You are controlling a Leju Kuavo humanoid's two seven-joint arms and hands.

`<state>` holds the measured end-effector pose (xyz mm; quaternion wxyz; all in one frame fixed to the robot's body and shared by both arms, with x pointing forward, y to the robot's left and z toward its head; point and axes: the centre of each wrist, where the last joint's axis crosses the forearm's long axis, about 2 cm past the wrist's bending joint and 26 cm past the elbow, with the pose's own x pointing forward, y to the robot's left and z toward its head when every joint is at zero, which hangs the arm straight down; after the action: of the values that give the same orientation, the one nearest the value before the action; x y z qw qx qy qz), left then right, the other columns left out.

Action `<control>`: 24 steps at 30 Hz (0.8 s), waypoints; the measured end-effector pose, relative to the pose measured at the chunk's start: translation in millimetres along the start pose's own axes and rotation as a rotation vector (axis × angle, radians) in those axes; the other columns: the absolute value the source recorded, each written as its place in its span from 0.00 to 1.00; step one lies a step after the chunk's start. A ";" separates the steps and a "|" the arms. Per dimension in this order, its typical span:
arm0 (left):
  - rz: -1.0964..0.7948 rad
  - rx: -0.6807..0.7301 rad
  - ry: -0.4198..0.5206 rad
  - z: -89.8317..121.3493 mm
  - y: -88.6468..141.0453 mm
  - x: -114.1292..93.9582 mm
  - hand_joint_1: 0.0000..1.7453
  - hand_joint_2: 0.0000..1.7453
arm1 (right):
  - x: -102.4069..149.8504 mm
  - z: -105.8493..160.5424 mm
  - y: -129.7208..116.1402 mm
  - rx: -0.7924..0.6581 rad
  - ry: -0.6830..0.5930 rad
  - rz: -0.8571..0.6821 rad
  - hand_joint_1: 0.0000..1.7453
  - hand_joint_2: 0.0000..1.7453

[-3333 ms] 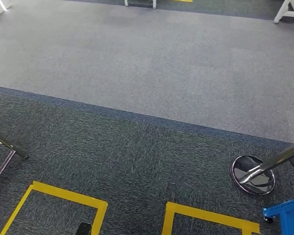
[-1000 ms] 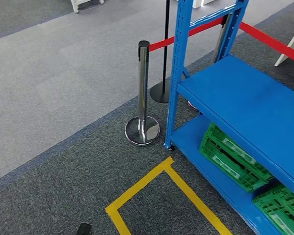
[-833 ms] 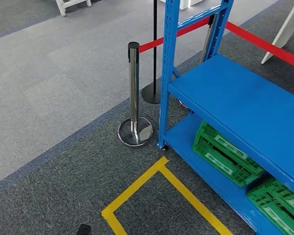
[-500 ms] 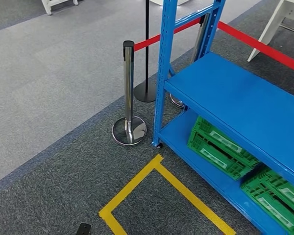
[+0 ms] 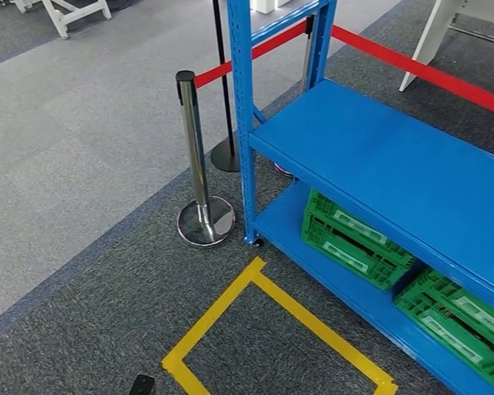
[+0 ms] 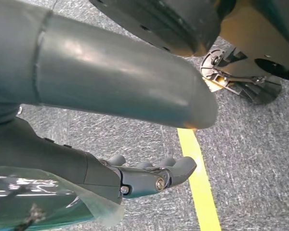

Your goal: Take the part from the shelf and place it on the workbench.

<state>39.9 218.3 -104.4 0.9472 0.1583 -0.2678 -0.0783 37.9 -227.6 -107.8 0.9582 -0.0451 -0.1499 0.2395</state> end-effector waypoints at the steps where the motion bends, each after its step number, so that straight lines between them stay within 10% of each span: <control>1: 0.000 0.000 0.001 0.1 0.0 -0.3 0.00 0.00 | 0.2 -0.1 -0.2 0.000 0.000 0.000 0.00 0.00; 24: 0.000 -0.001 0.001 0.5 -0.4 -0.6 0.00 0.00 | 0.3 -0.2 -0.6 0.000 -0.001 0.000 0.00 0.00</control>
<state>39.1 217.9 -104.4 0.9474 0.1577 -0.2671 -0.0783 38.5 -227.9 -107.8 0.9581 -0.0450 -0.1503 0.2396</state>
